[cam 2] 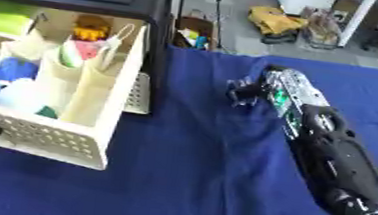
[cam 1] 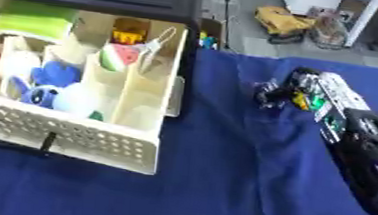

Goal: Pick up objects from table and place into drawer.

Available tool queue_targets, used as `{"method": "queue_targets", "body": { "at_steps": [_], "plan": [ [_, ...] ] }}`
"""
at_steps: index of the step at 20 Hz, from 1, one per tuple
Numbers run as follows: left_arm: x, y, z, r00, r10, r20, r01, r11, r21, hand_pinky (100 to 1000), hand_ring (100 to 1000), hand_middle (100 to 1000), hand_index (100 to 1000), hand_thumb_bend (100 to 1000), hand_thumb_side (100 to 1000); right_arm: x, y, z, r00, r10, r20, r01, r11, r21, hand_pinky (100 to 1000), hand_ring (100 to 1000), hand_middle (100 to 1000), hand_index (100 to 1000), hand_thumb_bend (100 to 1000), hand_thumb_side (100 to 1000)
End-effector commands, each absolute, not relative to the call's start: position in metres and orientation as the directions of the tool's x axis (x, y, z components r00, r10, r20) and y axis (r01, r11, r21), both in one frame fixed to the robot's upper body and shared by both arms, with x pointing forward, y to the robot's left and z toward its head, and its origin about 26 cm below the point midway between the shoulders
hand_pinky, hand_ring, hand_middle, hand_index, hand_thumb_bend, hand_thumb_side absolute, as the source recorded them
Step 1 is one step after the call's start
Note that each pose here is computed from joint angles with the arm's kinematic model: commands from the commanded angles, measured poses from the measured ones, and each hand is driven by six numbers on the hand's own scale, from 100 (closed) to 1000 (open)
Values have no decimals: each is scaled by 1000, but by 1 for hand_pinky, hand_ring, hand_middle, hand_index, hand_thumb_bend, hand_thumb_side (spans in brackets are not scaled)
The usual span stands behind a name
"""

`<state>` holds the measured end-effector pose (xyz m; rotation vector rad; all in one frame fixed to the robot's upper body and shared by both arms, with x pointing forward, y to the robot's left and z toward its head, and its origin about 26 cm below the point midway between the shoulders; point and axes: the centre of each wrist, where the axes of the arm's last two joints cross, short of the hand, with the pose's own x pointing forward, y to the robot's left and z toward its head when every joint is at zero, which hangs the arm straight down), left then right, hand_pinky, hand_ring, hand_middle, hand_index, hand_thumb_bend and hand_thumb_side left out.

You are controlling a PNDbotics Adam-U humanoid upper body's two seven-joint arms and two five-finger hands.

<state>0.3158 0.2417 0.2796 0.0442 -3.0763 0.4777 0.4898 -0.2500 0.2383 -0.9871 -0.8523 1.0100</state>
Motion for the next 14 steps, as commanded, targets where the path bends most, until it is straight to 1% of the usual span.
{"method": "queue_targets", "body": {
  "at_steps": [1, 4, 7, 9, 11, 14],
  "plan": [
    [313, 240, 287, -1000, -17, 7, -18, 955, -296, 287, 378, 537, 715, 238, 1000, 492, -242, 233, 301, 946, 118, -287, 208, -935, 802, 869, 568, 787, 404, 580],
    [313, 240, 287, -1000, -16, 6, -17, 956, -295, 287, 378, 537, 714, 238, 1000, 491, -241, 234, 291, 950, 115, -270, 197, -943, 782, 854, 550, 766, 366, 576],
    [313, 240, 287, -1000, -15, 6, -16, 956, -294, 287, 378, 537, 714, 238, 1000, 492, -241, 233, 290, 950, 113, -265, 193, -945, 782, 854, 550, 765, 363, 576],
    [313, 240, 287, -1000, -15, 6, -16, 956, -294, 287, 378, 536, 714, 237, 1000, 492, -242, 232, 292, 950, 114, -268, 196, -943, 775, 850, 548, 762, 328, 569],
    [313, 240, 287, -1000, -13, 6, -15, 956, -293, 286, 378, 536, 714, 238, 1000, 493, -243, 231, 295, 948, 118, -273, 201, -941, 768, 844, 537, 750, 319, 567],
    [313, 240, 287, -1000, -12, 5, -13, 956, -293, 286, 377, 536, 714, 238, 1000, 494, -244, 230, 294, 948, 121, -280, 206, -938, 754, 828, 522, 736, 294, 536]
  ]
}}
